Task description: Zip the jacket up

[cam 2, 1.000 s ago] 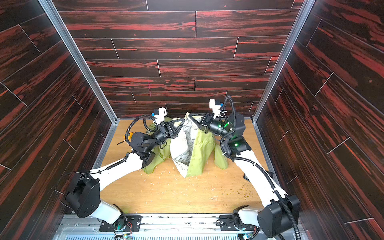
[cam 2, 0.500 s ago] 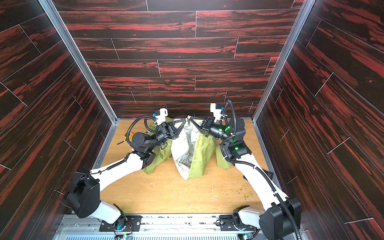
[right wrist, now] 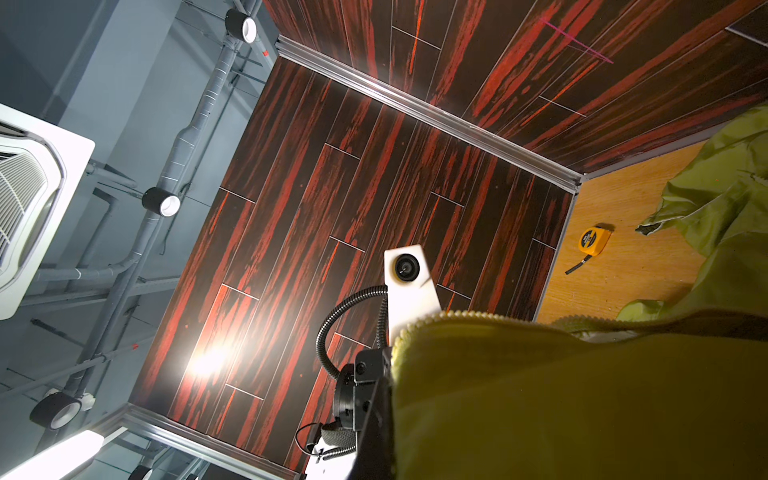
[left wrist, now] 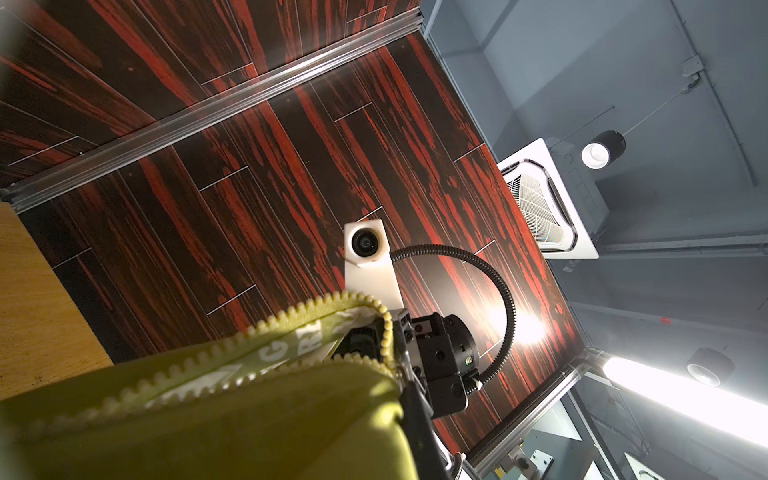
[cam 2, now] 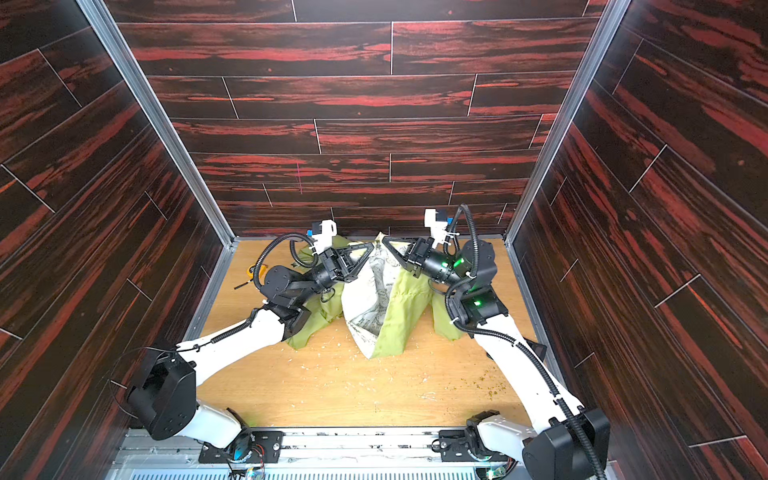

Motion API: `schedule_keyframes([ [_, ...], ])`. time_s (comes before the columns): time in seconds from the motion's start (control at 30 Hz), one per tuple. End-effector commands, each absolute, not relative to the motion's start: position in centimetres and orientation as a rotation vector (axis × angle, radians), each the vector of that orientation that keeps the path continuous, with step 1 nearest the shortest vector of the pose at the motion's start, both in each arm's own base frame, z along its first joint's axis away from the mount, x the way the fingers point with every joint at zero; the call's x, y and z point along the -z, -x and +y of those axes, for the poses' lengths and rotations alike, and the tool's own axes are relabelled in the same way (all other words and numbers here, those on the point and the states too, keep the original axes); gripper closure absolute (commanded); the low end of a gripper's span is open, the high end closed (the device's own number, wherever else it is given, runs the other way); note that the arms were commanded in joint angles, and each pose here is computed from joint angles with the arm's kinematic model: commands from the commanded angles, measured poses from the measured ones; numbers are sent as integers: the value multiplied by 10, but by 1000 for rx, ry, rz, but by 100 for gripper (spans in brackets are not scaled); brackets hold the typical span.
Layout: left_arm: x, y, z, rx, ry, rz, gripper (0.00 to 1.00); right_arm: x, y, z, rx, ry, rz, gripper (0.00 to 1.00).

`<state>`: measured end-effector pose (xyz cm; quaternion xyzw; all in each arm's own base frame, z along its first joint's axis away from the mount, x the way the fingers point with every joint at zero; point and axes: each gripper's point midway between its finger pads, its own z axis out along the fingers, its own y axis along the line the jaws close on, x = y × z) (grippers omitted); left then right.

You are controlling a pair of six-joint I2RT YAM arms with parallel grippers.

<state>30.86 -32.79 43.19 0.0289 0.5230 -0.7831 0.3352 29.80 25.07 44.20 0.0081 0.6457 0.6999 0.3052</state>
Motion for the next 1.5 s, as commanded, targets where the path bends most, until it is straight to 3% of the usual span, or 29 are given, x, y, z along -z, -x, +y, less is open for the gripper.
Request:
schedule_keyframes([
  [0.0, -461, -312, -302, 1999, -21, 1229, 100, -457, -272, 250, -1861, 87, 1674, 100],
  [0.7, -459, -320, -302, 1968, 27, 1254, 100, -432, -268, 266, -1845, 86, 1738, 100],
  [1.13, -398, -349, -290, 1825, 293, 1417, 100, -378, -294, 271, -1805, -106, 1915, 100],
  [1.47, -382, -358, -287, 1790, 350, 1427, 90, -358, -300, 275, -1818, -150, 1954, 100],
])
